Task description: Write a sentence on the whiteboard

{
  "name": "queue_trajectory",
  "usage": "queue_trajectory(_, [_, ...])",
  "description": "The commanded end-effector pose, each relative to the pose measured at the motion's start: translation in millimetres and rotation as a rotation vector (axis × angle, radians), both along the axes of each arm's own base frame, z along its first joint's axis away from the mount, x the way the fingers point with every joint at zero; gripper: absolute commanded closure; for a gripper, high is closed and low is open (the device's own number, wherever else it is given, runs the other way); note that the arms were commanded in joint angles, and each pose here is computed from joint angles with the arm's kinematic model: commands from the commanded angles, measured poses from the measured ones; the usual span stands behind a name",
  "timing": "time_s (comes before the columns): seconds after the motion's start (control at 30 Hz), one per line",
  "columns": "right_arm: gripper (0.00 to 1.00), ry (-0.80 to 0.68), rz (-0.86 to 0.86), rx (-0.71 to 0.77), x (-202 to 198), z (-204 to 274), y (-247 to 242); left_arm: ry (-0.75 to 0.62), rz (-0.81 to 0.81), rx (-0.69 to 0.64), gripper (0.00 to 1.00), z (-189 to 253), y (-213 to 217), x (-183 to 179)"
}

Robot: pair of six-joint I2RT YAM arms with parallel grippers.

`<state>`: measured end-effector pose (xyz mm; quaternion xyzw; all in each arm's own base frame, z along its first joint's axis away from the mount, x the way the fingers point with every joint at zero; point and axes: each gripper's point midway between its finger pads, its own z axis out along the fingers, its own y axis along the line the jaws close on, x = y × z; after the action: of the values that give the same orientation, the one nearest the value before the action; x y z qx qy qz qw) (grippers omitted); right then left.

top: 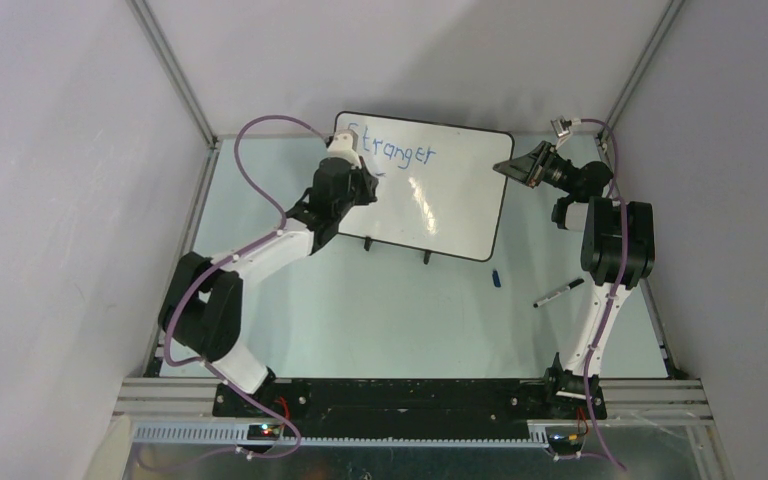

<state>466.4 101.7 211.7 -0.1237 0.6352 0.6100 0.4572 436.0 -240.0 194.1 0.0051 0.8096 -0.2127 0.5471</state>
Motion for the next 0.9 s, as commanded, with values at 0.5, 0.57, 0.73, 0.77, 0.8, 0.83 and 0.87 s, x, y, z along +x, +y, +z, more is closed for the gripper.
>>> queue_trajectory(0.5, [1.0,-0.083,0.008,-0.005,-11,36,2,-0.069,0.054,0.015,1.0,29,7,11])
queue_trajectory(0.57, [1.0,-0.082,0.008,-0.006,-11,36,1,-0.07,0.054,0.016,1.0,29,7,12])
queue_trajectory(0.73, [1.0,-0.082,0.009,-0.006,-11,35,2,-0.071,0.052,0.018,1.0,31,5,15])
queue_trajectory(0.77, [1.0,-0.08,0.009,-0.005,-11,36,2,-0.069,0.052,0.021,1.0,30,5,15])
queue_trajectory(0.8, [1.0,-0.081,0.009,-0.005,-11,36,2,-0.069,0.052,0.02,1.0,31,5,16])
queue_trajectory(0.83, [1.0,-0.081,0.009,-0.006,-11,36,1,-0.066,0.051,0.022,1.0,29,4,16])
queue_trajectory(0.87, [1.0,-0.081,0.01,-0.006,-11,36,2,-0.066,0.051,0.023,1.0,30,4,16])
